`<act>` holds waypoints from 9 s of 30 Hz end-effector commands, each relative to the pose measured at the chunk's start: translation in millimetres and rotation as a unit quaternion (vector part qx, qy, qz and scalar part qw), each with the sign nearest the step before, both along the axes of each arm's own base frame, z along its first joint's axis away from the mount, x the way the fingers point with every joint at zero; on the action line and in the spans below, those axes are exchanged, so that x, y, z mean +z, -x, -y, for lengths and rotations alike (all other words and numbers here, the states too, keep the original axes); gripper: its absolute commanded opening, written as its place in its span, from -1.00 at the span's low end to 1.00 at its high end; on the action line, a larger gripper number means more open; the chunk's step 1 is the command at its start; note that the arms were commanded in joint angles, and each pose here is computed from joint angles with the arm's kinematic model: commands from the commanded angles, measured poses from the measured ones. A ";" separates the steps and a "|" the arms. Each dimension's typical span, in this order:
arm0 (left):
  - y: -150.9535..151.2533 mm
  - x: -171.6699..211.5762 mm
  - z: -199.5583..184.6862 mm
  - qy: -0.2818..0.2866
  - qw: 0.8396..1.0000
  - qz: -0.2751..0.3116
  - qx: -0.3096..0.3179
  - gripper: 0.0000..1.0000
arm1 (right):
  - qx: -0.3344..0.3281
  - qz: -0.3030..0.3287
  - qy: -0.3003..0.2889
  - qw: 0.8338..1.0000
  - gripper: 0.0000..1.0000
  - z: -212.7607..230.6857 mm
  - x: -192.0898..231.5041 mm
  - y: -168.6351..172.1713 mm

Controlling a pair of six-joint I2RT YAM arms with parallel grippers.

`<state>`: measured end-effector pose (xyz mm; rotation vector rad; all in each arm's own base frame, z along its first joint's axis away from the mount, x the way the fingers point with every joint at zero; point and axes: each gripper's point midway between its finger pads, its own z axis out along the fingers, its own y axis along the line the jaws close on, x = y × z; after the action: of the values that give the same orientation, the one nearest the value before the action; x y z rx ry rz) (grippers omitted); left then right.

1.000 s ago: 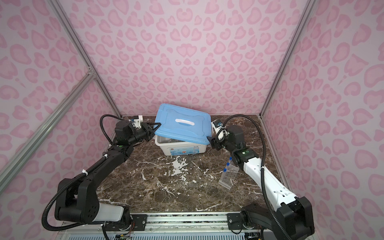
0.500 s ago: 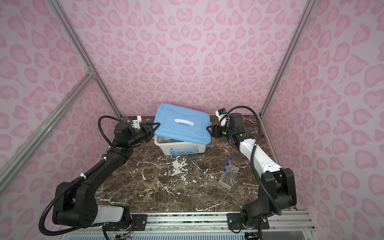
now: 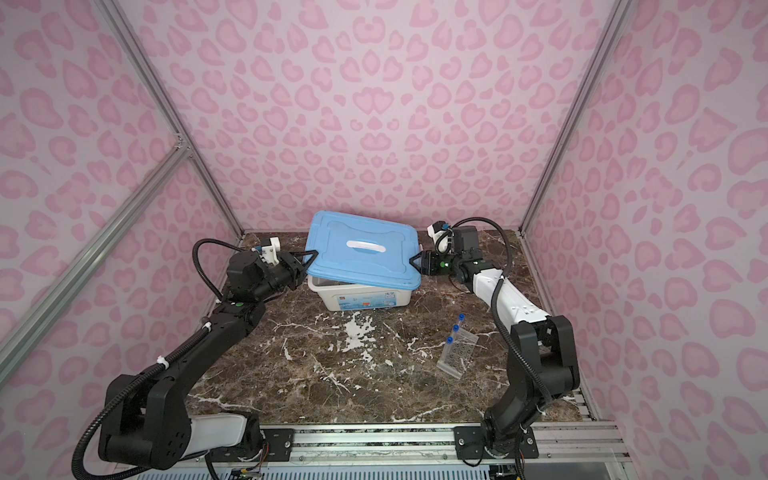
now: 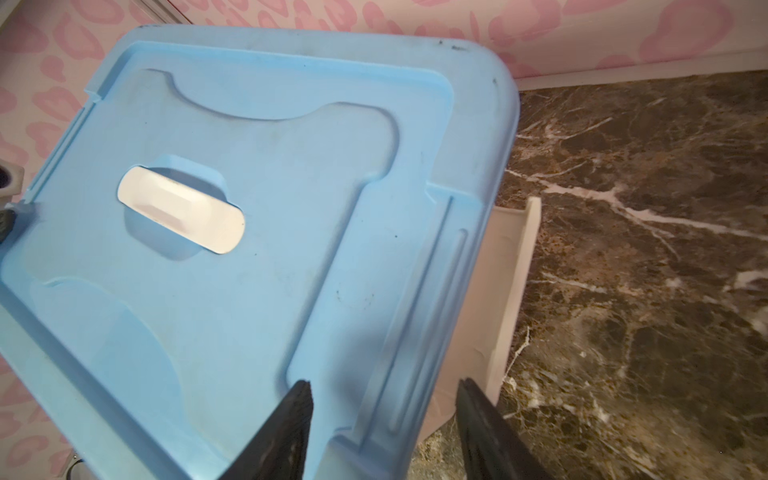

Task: Organize the chemistry lab equipment

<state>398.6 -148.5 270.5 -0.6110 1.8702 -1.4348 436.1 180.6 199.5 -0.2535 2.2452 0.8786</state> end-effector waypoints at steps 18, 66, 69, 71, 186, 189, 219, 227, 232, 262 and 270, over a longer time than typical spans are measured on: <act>-4.7 -12.7 -13.7 -0.068 0.997 0.007 0.032 -0.63 | 0.021 -0.032 -0.062 0.997 -0.10 -21.5 14.0 -17.2; -9.8 -31.8 -32.8 -0.123 0.989 -0.017 0.079 -0.35 | 0.017 -0.070 -0.041 0.997 -0.08 -21.4 -6.4 -21.4; -7.0 -40.0 -33.3 -0.140 0.987 -0.034 0.074 -0.21 | 0.018 -0.072 -0.041 0.996 -0.09 -21.9 -7.4 -20.9; -6.0 -41.2 -35.0 -0.147 0.986 -0.037 0.076 -0.06 | 0.018 -0.073 -0.041 0.996 -0.10 -22.4 -8.0 -20.8; -43.4 -72.6 -20.8 -0.252 0.963 -0.033 -0.091 -0.18 | -0.019 -0.083 0.019 0.996 -0.17 -26.4 -5.8 -32.2; -43.6 -71.8 -18.2 -0.259 0.961 -0.036 -0.092 -0.30 | -0.020 -0.081 0.025 0.996 -0.19 -27.2 -4.2 -32.6; -43.0 -59.8 -20.3 -0.304 0.949 -0.039 -0.066 0.36 | -0.052 -0.041 0.053 0.996 0.38 -6.1 17.7 -37.6; -30.9 -48.1 -65.5 -0.355 0.934 -0.025 0.014 0.99 | -0.140 0.012 0.097 0.985 0.60 66.0 26.0 -34.1; -16.8 -46.3 -117.6 -0.430 0.895 -0.022 0.117 0.96 | -0.246 0.061 0.173 0.952 0.71 141.3 19.3 -21.0; 35.3 -137.1 -205.9 -0.605 0.738 0.023 0.299 0.95 | -0.384 0.247 0.261 0.851 0.85 215.4 -68.8 76.3; 23.9 -133.4 -197.6 -0.610 0.738 0.055 0.283 0.95 | -0.373 0.257 0.246 0.857 0.88 208.6 -79.4 67.1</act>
<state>365.7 53.4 121.6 -0.3575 1.8849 0.2901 362.9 -31.5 105.8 0.1530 1.8476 -0.2078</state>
